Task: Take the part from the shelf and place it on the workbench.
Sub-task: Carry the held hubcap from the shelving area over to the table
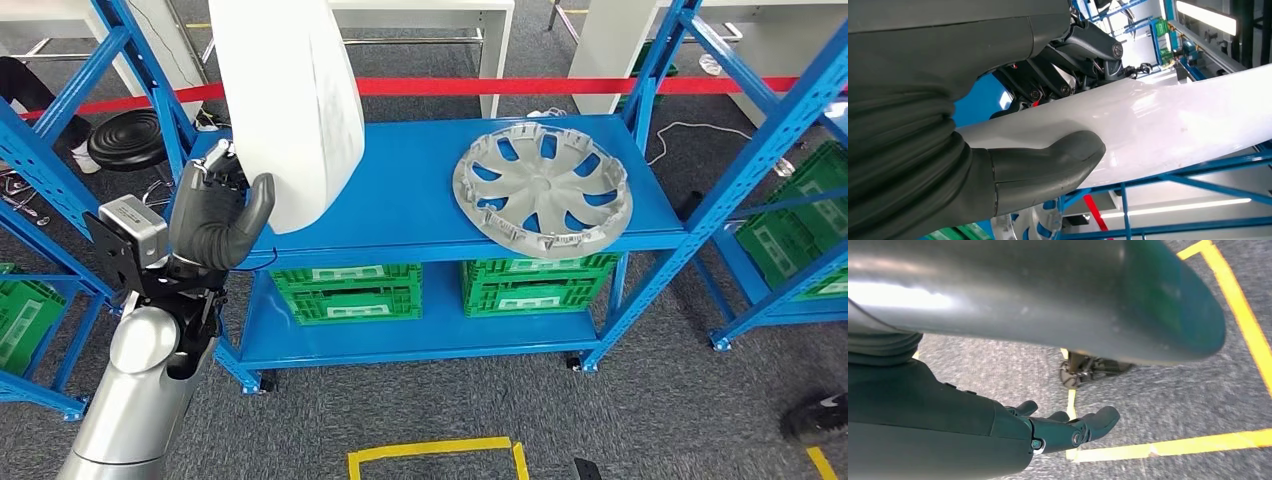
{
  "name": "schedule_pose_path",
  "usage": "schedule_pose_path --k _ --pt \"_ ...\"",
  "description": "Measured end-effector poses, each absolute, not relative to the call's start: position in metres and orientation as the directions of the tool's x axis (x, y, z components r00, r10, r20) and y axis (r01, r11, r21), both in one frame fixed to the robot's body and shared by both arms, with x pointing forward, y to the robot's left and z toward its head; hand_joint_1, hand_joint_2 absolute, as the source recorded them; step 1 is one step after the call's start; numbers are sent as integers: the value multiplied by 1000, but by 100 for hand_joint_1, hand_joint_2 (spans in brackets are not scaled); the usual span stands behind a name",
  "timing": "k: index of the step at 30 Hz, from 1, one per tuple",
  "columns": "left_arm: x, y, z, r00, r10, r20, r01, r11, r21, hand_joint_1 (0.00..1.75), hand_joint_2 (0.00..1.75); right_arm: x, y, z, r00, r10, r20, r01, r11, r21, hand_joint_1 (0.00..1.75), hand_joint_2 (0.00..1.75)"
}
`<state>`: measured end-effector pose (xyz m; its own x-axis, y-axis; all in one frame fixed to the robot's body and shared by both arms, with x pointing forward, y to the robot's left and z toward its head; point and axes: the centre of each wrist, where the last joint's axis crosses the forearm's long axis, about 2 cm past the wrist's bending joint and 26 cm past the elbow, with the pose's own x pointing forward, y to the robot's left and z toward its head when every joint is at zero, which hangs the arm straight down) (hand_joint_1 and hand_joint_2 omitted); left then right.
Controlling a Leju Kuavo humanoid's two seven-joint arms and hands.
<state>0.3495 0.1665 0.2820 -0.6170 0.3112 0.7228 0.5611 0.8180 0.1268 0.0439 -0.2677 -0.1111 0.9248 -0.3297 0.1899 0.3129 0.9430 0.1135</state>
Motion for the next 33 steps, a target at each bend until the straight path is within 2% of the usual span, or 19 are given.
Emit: schedule_pose_path --k 19,33 --pt "353 179 272 -620 301 725 575 802 159 175 175 37 -257 -111 903 -387 185 366 920 141 0 0" --pt "336 194 251 -619 270 738 550 820 161 175 175 36 -260 -111 915 -360 183 336 930 147 0 0"
